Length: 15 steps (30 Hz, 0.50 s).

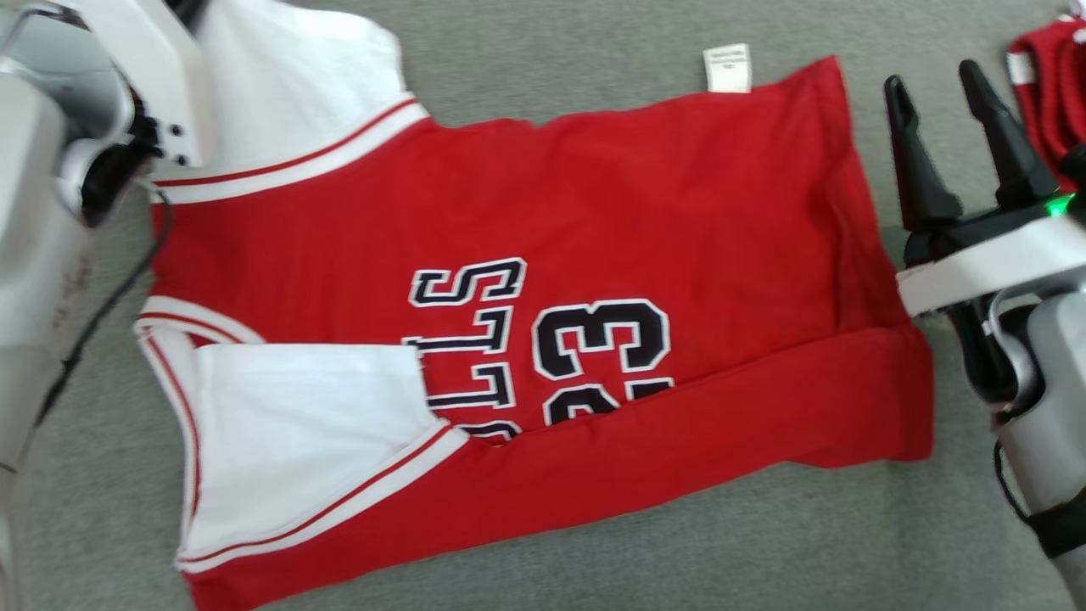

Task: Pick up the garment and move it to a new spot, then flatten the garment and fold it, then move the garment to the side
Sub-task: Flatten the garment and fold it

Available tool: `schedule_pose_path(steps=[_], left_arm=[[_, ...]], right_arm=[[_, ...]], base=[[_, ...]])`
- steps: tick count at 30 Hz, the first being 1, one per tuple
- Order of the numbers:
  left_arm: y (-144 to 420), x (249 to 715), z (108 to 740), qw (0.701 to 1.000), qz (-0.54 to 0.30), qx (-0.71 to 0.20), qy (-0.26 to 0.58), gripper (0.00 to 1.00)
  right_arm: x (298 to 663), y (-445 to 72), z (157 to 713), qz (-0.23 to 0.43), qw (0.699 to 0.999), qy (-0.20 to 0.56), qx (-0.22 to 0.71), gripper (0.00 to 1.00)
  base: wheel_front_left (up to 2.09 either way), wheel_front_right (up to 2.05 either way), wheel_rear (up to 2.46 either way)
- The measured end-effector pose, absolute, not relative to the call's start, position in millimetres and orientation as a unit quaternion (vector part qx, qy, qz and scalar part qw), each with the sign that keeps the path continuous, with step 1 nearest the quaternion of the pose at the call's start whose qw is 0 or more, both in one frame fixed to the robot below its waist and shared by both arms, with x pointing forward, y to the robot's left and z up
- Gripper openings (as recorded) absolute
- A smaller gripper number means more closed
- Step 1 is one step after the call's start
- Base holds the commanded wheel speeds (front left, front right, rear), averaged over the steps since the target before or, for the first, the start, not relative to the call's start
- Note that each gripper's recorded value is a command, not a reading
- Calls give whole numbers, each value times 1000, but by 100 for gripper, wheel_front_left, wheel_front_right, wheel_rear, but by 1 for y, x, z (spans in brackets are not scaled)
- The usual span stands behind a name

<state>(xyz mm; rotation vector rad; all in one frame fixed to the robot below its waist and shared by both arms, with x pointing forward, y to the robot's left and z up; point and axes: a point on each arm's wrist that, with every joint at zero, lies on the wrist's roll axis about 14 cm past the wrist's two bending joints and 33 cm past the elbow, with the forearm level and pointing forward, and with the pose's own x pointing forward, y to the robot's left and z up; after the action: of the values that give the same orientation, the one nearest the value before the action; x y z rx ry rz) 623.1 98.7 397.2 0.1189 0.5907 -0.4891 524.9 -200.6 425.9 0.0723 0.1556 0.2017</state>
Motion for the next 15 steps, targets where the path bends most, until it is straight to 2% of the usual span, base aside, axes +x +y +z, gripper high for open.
schedule_pose_path(steps=[4,15], left_arm=[[104,611,413,942,-229,22,246,0],[131,569,422,953,-206,7,224,0]], right_arm=[[538,-191,416,124,983,128,47,100],[558,-176,387,166,956,238,42,100]], base=[[0,0,0],[0,0,0]])
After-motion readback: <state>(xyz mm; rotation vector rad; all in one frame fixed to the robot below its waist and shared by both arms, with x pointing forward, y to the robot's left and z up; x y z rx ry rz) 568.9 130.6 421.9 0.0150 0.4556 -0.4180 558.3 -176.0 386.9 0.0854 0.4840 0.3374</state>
